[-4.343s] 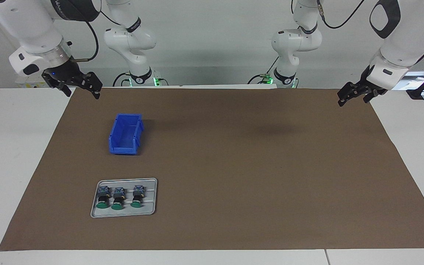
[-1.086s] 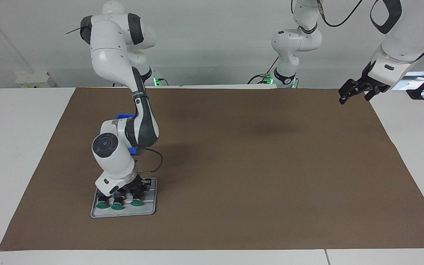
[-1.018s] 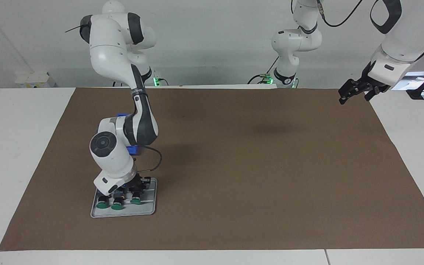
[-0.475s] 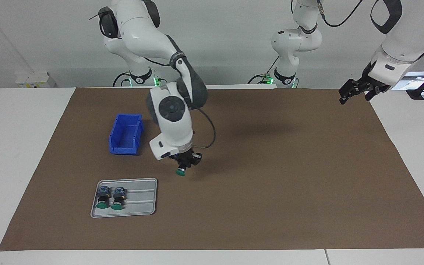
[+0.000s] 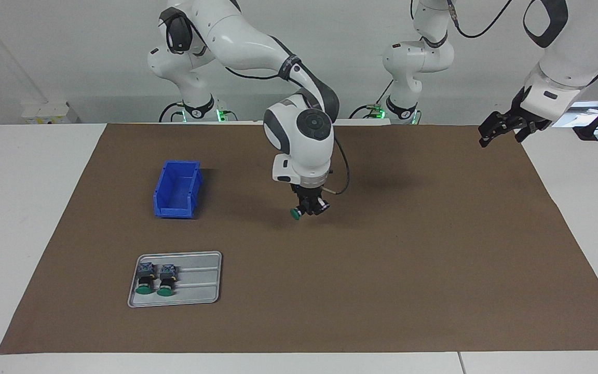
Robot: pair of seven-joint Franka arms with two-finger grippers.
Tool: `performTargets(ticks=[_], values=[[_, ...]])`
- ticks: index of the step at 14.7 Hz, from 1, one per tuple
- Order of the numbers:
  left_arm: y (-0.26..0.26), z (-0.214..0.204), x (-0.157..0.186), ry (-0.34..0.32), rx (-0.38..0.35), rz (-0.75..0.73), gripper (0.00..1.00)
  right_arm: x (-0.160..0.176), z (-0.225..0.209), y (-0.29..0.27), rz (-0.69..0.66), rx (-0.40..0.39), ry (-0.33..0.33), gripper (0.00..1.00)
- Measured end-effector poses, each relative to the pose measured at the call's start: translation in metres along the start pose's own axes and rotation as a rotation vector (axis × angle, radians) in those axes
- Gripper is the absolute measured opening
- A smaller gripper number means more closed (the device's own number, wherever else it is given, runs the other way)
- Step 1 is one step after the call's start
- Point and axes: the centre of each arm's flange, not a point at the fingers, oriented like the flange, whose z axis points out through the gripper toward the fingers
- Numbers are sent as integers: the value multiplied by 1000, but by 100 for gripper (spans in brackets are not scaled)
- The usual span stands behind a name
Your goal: Place and press button with both arms
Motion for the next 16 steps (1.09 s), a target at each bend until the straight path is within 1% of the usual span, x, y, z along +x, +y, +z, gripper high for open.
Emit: performTargets(ticks=[2, 4, 7, 10, 11, 12, 13, 14, 16], values=[[-1, 0, 0, 0, 0, -2, 100, -10, 20, -1, 175, 23, -4, 40], [-2, 0, 0, -1, 0, -4, 100, -19, 50, -2, 275, 23, -4, 40], [-3, 0, 0, -1, 0, -5, 100, -34, 83, -1, 374, 26, -4, 40], [-3, 0, 0, -1, 0, -5, 100, -33, 88, 0, 408, 25, -3, 40], [-3, 0, 0, -1, 0, -5, 100, -33, 88, 0, 409, 25, -3, 45], [-3, 0, 0, -1, 0, -5, 100, -32, 87, -1, 410, 27, -3, 54], [-3, 0, 0, -1, 0, -5, 100, -31, 84, -2, 411, 35, -6, 64], [-3, 1, 0, -1, 0, -6, 100, -28, 76, -3, 416, 48, -11, 77], [-3, 1, 0, -2, 0, -7, 100, -7, 38, -7, 443, 91, -25, 97]])
